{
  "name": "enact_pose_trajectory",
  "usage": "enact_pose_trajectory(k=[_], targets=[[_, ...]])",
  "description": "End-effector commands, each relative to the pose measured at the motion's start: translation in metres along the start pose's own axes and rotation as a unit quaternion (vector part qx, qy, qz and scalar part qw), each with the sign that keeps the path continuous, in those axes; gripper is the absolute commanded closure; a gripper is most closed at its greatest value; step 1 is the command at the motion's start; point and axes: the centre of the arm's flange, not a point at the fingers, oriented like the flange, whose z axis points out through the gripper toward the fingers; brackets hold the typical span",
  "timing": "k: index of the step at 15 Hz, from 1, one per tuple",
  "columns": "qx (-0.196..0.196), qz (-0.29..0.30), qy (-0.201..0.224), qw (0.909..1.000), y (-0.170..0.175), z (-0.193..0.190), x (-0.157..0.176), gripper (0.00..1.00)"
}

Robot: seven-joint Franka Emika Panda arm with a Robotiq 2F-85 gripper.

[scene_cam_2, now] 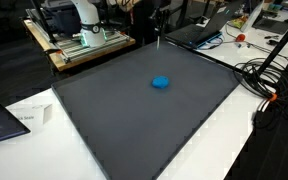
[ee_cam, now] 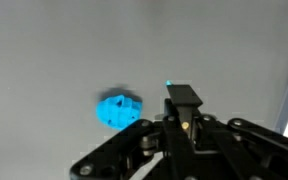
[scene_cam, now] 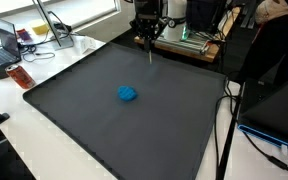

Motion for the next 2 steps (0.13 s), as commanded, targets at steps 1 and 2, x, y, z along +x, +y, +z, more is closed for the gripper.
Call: enact_pose_trajectory(k=[1,2], targets=[[0.002,-0.035,-0.017,0.9992,0.0130,-0.0233,-0.0138,0.97],[0.002,-0.045,-0.014,0.9989,0.0162,-0.0263,-0.0143,0.97]])
